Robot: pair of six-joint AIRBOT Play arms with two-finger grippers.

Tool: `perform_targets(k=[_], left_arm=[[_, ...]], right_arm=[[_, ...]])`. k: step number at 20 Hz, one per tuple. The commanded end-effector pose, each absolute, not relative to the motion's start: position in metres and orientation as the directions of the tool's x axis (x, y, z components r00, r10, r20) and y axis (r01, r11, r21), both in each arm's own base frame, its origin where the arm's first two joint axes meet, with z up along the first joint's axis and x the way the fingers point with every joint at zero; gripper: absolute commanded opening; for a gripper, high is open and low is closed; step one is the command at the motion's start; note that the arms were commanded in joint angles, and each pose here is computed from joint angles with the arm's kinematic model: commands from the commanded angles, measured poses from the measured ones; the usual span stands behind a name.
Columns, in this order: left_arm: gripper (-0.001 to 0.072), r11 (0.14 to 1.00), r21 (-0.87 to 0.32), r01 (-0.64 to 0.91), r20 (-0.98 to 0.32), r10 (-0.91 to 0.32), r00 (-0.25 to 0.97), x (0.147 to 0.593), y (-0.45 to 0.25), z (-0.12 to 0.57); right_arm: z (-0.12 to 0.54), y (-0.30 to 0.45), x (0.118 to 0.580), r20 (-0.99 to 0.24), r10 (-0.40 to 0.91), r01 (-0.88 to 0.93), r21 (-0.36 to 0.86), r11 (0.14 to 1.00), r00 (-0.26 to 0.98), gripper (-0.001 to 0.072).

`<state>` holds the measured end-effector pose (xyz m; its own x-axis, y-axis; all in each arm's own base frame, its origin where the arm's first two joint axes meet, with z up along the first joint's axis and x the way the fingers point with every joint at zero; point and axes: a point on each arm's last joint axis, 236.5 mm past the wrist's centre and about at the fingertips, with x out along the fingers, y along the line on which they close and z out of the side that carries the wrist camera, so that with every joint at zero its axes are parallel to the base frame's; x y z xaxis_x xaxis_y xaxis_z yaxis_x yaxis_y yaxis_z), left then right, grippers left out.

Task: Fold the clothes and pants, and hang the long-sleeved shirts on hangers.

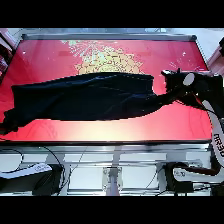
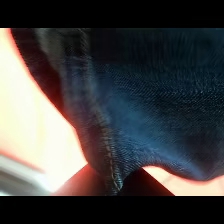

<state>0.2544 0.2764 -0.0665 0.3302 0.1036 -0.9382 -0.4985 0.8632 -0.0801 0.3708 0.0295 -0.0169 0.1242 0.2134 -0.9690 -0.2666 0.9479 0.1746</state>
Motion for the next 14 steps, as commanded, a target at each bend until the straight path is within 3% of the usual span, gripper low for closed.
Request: perform_targets(k=[1, 4, 7, 14], left_arm=[[0.0028, 0.796, -0.072, -0.601, -0.880, 0.233, 0.414, 0.259, 0.300, 0.006], [0.0028, 0.769, -0.016, -0.639, -0.770, 0.399, 0.499, 0.256, 0.320, 0.096], [0.0028, 0.746, -0.027, -0.665, -0.706, 0.457, 0.541, 0.257, 0.319, 0.141], [0.0029, 0.794, -0.088, -0.602, -0.871, 0.232, 0.433, 0.250, 0.285, 0.078]], right_arm=[[0.020, 0.006, 0.369, -0.975, 0.184, -0.250, 0.149, 0.957, 0.124, 0.0029], [0.061, -0.044, 0.366, -0.971, 0.138, -0.146, 0.110, 0.983, 0.197, 0.0029], [0.070, -0.096, 0.335, -0.977, 0.115, 0.023, 0.121, 0.992, 0.181, 0.0029], [0.033, -0.139, 0.255, -0.979, 0.191, 0.274, 0.205, 0.940, 0.077, 0.0029]])
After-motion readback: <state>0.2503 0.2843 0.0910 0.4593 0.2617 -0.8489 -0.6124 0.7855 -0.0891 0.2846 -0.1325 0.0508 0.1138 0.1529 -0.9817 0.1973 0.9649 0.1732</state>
